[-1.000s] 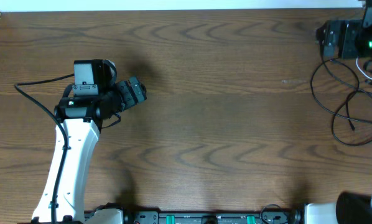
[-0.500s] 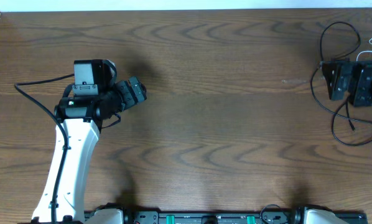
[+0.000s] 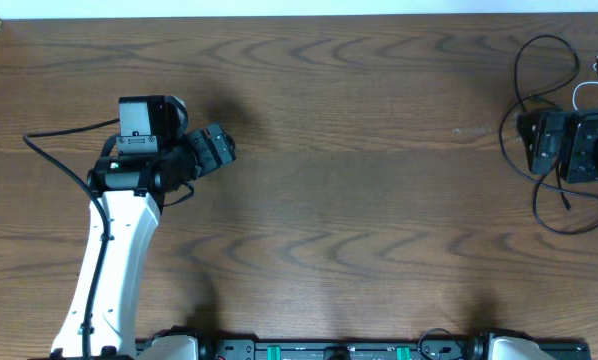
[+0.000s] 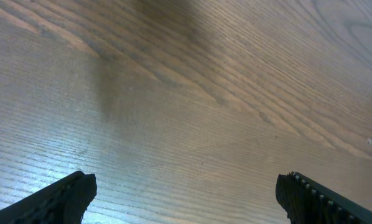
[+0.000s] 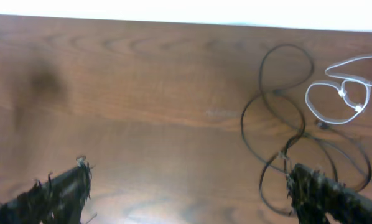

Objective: Untangle cables

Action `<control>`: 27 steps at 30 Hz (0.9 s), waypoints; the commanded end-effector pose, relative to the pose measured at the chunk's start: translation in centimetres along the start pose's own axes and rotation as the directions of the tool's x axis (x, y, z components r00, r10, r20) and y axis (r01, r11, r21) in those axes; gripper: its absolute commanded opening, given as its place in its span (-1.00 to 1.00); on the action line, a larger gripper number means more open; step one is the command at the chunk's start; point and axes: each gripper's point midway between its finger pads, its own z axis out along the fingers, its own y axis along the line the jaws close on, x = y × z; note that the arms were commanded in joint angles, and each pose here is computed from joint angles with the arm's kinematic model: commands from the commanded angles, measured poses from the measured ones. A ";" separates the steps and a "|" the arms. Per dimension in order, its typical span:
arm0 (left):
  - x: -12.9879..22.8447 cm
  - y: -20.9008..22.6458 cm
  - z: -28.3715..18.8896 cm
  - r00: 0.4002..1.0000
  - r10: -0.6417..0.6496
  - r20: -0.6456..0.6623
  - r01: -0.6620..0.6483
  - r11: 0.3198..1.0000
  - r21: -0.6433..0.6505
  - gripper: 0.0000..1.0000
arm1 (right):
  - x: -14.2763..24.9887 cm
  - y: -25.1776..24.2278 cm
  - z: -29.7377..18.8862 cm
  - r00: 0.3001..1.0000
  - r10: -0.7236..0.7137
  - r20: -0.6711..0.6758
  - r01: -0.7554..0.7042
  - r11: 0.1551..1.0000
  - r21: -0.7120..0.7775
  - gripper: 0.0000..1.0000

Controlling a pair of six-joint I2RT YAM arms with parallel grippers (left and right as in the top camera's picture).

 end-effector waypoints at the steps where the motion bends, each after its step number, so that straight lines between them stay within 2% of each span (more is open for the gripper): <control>1: -0.3 0.2 0.0 1.000 0.007 0.007 -0.007 1.000 -0.013 0.96 | 0.4 -0.5 -0.1 0.999 -0.012 0.041 0.010 0.999 0.042 0.99; 7: -0.3 0.2 0.0 1.000 0.007 0.007 -0.007 1.000 -0.013 0.96 | 1.9 -0.3 2.4 0.973 -0.067 0.222 0.058 0.997 0.048 0.99; 12: -0.3 0.2 0.0 1.000 0.007 0.007 -0.007 1.000 -0.013 0.96 | 5.0 0.5 4.4 0.916 -0.118 0.383 0.107 0.993 0.050 0.99; 19: -0.3 0.2 0.0 1.000 0.007 0.007 -0.007 1.000 -0.013 0.96 | 9.0 1.8 6.2 0.757 -0.165 0.633 0.182 0.983 0.038 0.98; 23: -0.3 0.2 0.0 1.000 0.007 0.007 -0.007 1.000 -0.013 0.96 | 11.1 2.1 7.1 0.673 -0.174 0.719 0.198 0.979 0.052 0.98; 27: -0.3 0.2 0.0 1.000 0.007 0.007 -0.007 1.000 -0.013 0.96 | 12.9 2.3 8.3 0.627 -0.181 0.758 0.212 0.976 0.057 0.98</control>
